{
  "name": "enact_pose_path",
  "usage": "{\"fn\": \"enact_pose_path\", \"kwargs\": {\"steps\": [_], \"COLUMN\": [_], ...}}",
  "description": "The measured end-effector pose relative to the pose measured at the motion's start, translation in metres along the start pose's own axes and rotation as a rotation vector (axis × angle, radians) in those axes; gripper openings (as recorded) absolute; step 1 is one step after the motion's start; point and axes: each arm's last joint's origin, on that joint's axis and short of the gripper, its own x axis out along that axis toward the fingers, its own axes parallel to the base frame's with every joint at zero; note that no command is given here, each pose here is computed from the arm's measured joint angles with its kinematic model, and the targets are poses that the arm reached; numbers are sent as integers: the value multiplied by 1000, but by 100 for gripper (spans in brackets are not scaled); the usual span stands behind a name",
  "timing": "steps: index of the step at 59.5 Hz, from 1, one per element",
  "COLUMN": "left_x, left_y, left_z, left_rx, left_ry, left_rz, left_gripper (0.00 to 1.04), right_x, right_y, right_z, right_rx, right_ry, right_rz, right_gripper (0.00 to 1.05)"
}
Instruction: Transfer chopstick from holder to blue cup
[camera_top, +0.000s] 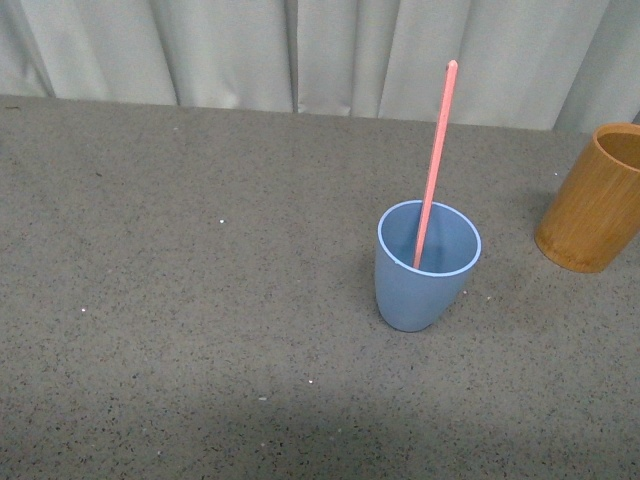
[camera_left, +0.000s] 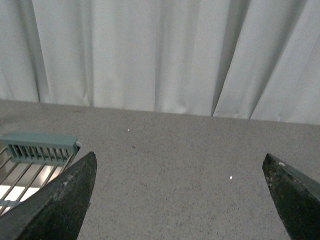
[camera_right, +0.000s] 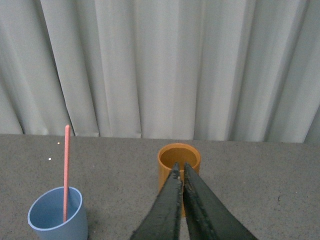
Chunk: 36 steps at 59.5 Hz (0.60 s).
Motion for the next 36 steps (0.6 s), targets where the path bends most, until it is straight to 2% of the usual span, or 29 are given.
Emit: {"fn": "enact_pose_path", "kwargs": {"steps": [1, 6, 36], "left_x": [0, 0, 0], "left_y": [0, 0, 0], "left_z": [0, 0, 0], "left_rx": [0, 0, 0], "left_ry": [0, 0, 0], "left_rz": [0, 0, 0], "left_gripper": [98, 98, 98], "right_x": [0, 1, 0], "right_y": [0, 0, 0], "right_z": [-5, -16, -15], "right_rx": [-1, -7, -7], "right_ry": [2, 26, 18], "right_rz": [2, 1, 1], "right_gripper": [1, 1, 1]}}
